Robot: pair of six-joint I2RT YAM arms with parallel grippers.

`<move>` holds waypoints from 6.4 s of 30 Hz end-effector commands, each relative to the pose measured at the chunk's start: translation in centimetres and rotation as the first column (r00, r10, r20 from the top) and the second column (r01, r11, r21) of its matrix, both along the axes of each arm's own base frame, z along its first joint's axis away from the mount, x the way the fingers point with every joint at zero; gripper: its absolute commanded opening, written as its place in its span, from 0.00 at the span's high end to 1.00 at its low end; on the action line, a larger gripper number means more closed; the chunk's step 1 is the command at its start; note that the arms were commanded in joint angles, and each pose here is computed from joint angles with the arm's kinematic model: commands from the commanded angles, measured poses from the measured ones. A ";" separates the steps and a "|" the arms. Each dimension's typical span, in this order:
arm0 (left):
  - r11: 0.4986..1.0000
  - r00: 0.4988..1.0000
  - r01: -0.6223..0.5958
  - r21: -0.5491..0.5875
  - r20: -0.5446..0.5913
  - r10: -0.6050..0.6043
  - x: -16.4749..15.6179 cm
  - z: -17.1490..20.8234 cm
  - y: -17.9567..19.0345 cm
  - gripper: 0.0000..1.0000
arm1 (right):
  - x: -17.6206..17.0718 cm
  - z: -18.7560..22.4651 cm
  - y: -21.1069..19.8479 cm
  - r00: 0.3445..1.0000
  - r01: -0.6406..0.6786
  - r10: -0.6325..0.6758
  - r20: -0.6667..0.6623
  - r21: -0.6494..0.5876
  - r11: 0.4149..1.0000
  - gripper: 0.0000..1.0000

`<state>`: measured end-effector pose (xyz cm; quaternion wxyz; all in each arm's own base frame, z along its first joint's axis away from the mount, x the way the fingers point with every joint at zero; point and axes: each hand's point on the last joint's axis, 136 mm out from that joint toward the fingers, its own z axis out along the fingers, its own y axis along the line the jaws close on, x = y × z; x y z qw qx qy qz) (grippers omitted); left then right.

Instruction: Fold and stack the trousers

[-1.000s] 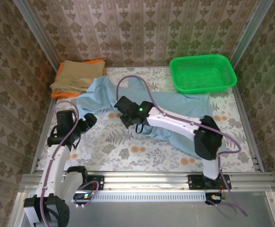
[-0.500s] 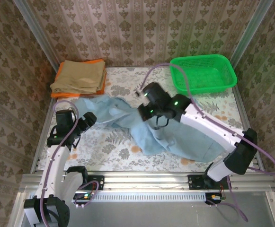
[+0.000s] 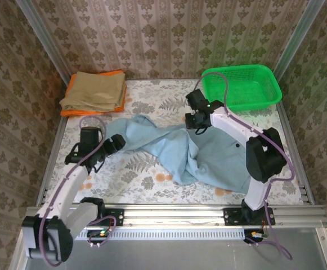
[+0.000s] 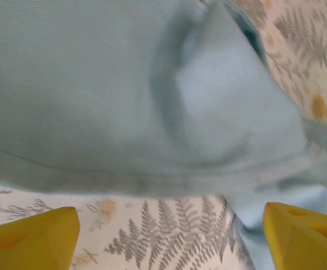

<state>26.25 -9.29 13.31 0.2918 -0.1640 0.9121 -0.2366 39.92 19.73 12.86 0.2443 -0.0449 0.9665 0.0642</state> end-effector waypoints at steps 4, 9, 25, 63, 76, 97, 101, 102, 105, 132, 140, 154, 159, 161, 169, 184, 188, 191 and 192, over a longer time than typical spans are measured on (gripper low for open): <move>0.988 0.995 0.096 0.123 -0.045 -0.091 -5.8 -3.3 -2.6 0.28 | -4.3 7.5 3.5 0.982 -0.077 0.072 0.176 0.019 0.997 0.68; 0.951 0.980 0.199 0.238 -0.043 -0.194 -5.3 -6.3 -4.2 0.37 | -6.4 6.1 4.4 0.985 -0.098 0.084 0.151 0.089 0.991 0.68; 0.892 0.964 0.201 0.404 0.081 -0.254 5.7 -9.3 -6.5 0.43 | -9.7 1.6 2.4 0.994 -0.069 0.059 0.088 0.114 0.991 0.69; 0.895 0.950 0.197 0.400 0.149 -0.276 6.6 -8.8 -5.7 0.63 | -10.7 2.7 0.6 0.993 -0.047 0.033 0.116 0.119 0.992 0.69; 0.855 0.905 0.248 0.456 0.206 -0.373 5.1 -0.2 -7.1 1.00 | -11.1 2.8 0.1 0.992 -0.038 0.023 0.122 0.124 0.991 0.70; 0.777 0.776 0.629 0.024 0.048 -0.629 -4.5 11.9 -7.6 1.00 | -12.8 2.6 0.8 0.994 -0.092 0.081 0.073 0.167 0.982 0.65; 0.783 0.783 0.621 -0.041 -0.016 -0.622 -4.7 8.9 -7.5 1.00 | -13.1 2.5 2.6 0.991 -0.129 0.121 0.056 0.180 0.975 0.63; 0.795 0.793 0.606 -0.034 -0.049 -0.607 -4.4 8.0 -7.2 1.00 | -13.1 2.5 2.9 0.991 -0.132 0.124 0.054 0.180 0.975 0.63; 0.869 0.865 0.494 0.032 -0.117 -0.488 -2.0 5.4 -5.7 0.97 | -12.8 2.9 3.7 0.990 -0.134 0.125 0.061 0.183 0.974 0.63; 0.894 0.924 0.371 0.252 -0.202 -0.326 -8.6 1.6 -4.4 0.53 | -14.2 1.6 10.3 0.969 -0.245 0.238 0.063 0.158 0.956 0.63; 0.923 0.926 0.348 0.162 -0.214 -0.311 -8.0 -3.3 -6.8 0.63 | -13.9 0.2 10.2 0.974 -0.226 0.223 0.042 0.172 0.959 0.63; 0.907 0.956 0.231 0.353 -0.256 -0.144 -5.5 -7.0 -1.7 0.67 | -13.8 -0.7 8.7 0.980 -0.200 0.197 0.029 0.167 0.966 0.63; 0.914 0.960 0.237 0.330 -0.225 -0.168 -4.1 -5.2 -1.6 0.87 | -14.0 -0.6 8.0 0.981 -0.193 0.190 0.030 0.156 0.969 0.64; 0.908 0.959 0.251 0.336 -0.216 -0.185 -3.8 -3.9 -1.5 0.88 | -13.9 -0.8 7.6 0.983 -0.185 0.183 0.026 0.154 0.971 0.63; 0.911 0.952 0.285 0.298 -0.194 -0.235 -3.9 -0.9 -0.9 0.70 | -13.4 -0.9 7.2 0.984 -0.176 0.175 0.025 0.153 0.972 0.64; 0.930 0.953 0.236 0.283 -0.257 -0.164 -3.4 -4.0 -1.3 0.82 | -13.6 -0.7 7.2 0.983 -0.184 0.182 0.030 0.167 0.969 0.63; 0.921 0.958 0.229 0.315 -0.239 -0.157 -2.9 -1.6 -0.9 1.00 | -13.7 -0.3 7.3 0.982 -0.190 0.186 0.037 0.172 0.967 0.64; 0.901 0.969 0.239 0.361 -0.154 -0.194 -3.4 4.2 -0.1 1.00 | -13.7 -0.1 6.9 0.982 -0.187 0.182 0.041 0.162 0.969 0.64; 0.900 0.968 0.249 0.357 -0.131 -0.216 -3.7 6.2 0.0 1.00 | -13.6 -0.2 6.7 0.983 -0.183 0.179 0.039 0.159 0.970 0.64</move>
